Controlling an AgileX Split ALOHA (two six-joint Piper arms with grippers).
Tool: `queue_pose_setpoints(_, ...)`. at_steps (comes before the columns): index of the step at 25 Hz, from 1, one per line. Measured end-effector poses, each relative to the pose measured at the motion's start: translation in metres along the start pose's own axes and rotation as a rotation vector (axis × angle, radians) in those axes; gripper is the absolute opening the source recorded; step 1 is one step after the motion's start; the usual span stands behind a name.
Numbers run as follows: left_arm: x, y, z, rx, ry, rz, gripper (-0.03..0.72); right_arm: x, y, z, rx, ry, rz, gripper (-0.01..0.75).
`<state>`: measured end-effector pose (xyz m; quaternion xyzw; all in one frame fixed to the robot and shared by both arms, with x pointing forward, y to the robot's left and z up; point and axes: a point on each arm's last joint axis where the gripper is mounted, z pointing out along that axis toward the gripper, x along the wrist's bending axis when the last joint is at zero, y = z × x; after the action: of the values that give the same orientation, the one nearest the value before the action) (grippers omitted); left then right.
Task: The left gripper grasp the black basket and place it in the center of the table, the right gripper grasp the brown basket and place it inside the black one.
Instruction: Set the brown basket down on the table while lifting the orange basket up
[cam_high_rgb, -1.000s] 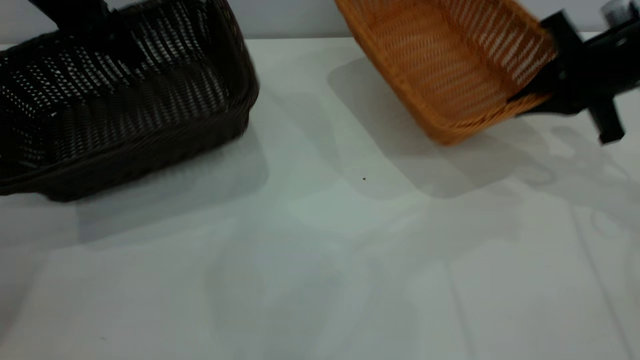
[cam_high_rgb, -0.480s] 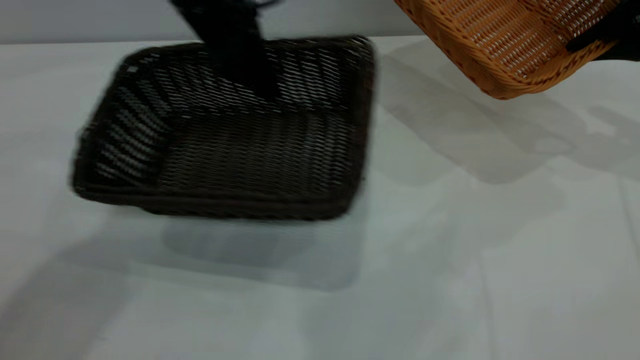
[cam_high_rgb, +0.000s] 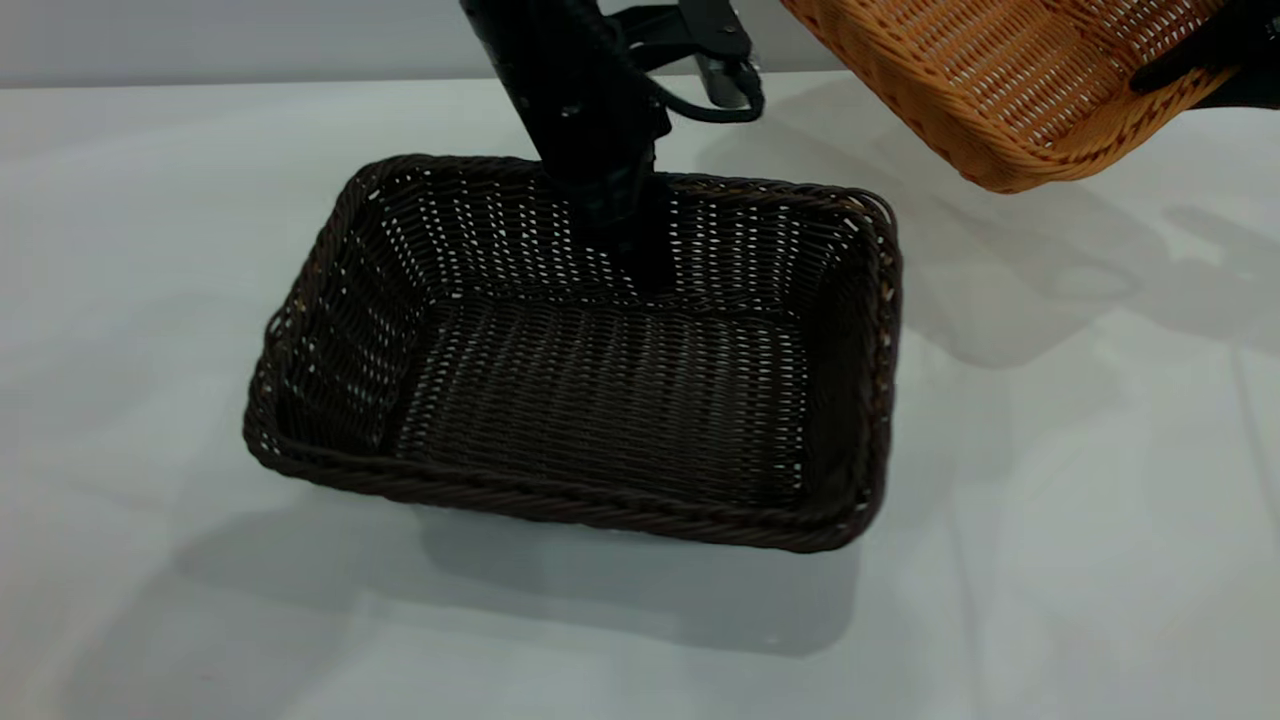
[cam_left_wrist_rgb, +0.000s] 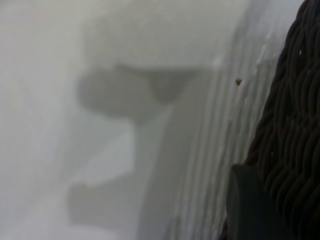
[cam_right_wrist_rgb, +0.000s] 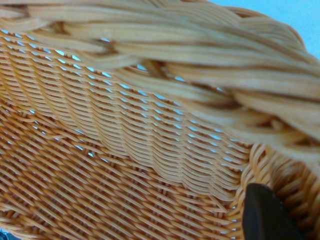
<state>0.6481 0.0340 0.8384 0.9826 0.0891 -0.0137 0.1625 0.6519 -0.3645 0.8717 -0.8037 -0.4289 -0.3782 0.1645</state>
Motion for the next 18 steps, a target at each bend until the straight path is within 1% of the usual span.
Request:
queue_pose_setpoints(6, -0.0006, 0.0022, -0.0001, 0.000, 0.004, -0.037, 0.242, 0.0007, -0.0010, 0.0000, 0.011, 0.008, 0.000, 0.076)
queue_pose_setpoints(9, -0.0010, 0.0020, -0.0001, 0.003, 0.000, -0.036, 0.268, 0.0007, -0.0012, 0.0000, 0.013, 0.008, -0.001, 0.076)
queue_pose_setpoints(11, -0.0015, 0.0018, -0.0001, 0.005, -0.005, -0.039, 0.316, 0.0009, -0.0013, 0.0000, 0.014, 0.009, -0.001, 0.076)
queue_pose_setpoints(14, -0.0015, 0.0017, -0.0002, 0.006, -0.005, -0.039, 0.439, 0.0006, -0.0016, 0.0000, 0.017, 0.007, -0.004, 0.076)
queue_pose_setpoints(16, -0.0005, 0.0026, -0.0029, 0.005, 0.009, -0.042, 0.506, 0.0005, -0.0017, 0.0000, 0.018, 0.005, -0.006, 0.076)
queue_pose_setpoints(18, 0.0007, 0.0040, -0.0095, 0.004, 0.026, -0.062, 0.554, 0.0007, -0.0020, 0.0000, 0.022, 0.008, -0.006, 0.076)
